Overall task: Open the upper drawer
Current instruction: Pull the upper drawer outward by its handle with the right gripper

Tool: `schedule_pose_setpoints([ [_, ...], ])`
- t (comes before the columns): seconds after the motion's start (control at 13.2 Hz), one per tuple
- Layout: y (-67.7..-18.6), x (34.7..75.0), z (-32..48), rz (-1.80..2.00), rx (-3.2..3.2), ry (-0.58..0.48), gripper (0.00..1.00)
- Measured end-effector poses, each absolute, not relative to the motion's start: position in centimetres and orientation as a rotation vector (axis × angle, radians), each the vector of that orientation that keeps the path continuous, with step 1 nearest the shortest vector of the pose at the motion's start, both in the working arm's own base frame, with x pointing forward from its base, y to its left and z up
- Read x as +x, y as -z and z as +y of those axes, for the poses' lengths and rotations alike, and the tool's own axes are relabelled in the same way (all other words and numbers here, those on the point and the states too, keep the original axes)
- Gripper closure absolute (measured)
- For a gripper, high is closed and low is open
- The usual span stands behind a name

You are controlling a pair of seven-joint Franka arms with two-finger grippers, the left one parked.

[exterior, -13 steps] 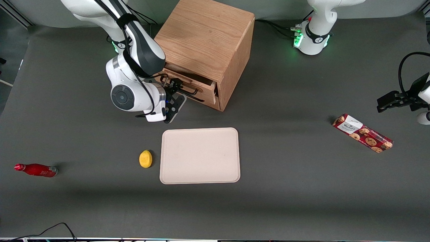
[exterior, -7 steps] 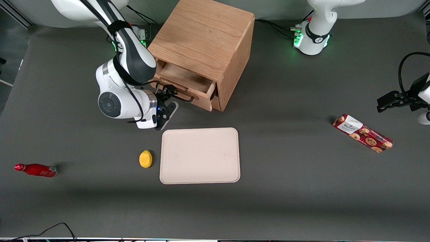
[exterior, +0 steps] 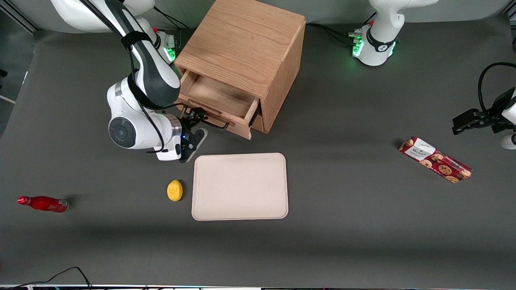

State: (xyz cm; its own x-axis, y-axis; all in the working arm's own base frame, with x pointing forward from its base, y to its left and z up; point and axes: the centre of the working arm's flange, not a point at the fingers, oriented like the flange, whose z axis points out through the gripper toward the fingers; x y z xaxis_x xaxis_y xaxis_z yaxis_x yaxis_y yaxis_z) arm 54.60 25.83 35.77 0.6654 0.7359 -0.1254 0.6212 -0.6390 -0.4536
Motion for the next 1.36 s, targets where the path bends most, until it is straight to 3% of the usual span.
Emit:
schedule_pose_setpoints([
  [1.36, -36.7, 57.2, 23.5, -1.082, -2.514, -0.371, 0.00],
])
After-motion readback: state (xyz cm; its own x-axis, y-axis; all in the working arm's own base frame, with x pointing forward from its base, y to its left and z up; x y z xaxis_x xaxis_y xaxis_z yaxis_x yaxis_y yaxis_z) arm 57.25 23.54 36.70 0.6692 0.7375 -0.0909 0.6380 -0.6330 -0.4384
